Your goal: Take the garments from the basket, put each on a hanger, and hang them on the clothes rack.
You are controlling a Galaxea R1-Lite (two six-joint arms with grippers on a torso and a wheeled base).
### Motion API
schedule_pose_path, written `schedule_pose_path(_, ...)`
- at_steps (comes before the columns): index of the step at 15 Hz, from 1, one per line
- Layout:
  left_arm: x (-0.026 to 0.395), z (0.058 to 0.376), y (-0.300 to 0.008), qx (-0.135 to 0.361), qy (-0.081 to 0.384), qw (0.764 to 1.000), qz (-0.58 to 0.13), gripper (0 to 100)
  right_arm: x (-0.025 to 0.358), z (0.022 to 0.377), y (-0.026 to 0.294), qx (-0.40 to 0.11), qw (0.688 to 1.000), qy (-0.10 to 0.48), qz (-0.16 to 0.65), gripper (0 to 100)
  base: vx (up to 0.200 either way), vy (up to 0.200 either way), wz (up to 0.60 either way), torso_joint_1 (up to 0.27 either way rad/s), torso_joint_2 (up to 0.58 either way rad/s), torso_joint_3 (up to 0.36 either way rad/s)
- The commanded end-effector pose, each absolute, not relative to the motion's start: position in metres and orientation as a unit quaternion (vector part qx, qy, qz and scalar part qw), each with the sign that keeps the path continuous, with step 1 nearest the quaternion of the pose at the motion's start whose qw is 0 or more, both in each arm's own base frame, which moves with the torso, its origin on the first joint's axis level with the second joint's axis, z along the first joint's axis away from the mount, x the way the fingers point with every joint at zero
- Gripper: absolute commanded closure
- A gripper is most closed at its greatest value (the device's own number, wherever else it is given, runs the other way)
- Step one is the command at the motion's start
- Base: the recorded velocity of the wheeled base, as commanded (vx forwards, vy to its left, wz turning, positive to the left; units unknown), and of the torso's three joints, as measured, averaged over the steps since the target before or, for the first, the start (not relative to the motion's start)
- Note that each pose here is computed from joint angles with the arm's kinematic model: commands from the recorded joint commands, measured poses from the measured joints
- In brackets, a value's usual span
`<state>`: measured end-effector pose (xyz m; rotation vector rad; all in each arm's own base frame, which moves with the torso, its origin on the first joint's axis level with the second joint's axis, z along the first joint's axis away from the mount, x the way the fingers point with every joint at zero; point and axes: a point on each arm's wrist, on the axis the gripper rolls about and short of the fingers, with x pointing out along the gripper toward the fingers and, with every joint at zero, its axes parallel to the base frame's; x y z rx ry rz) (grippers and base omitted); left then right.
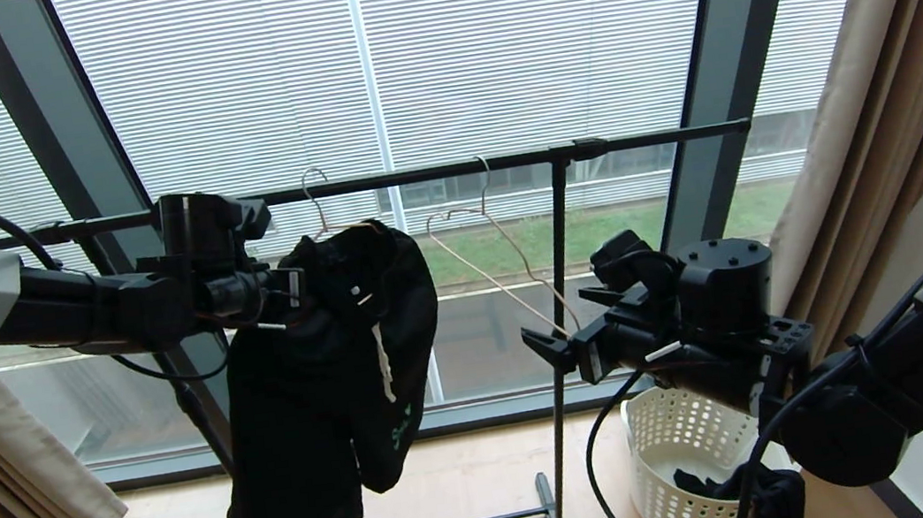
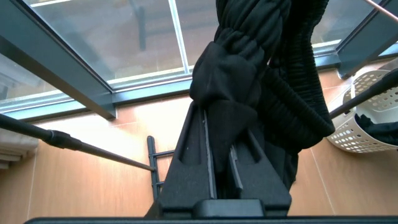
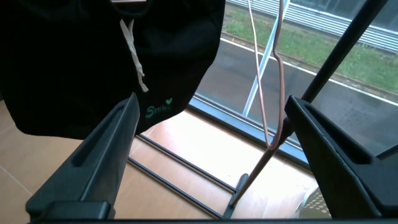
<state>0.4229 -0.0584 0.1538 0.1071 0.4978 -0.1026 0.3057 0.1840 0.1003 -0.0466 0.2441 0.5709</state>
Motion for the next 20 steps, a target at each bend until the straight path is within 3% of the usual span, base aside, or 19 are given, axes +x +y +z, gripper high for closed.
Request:
schedule_pose_path(1,0.4238,0.1509,-0.0584,0.054,0.249,0.966,-0.051,100,0.3058,0.0992,0.1843,-0.023,0.952,0.121,0.281,0,0.0,0.0,0.0,0.0,0.0,0.0)
schedule_pose_path(20,0.4256,0.1458,-0.0587,0.054,0.254,0.964,-0.051,100,0.3069,0.095,0.1849,-0.031,0.951,0.125,0.281,0,0.0,0.0,0.0,0.0,0.0,0.0)
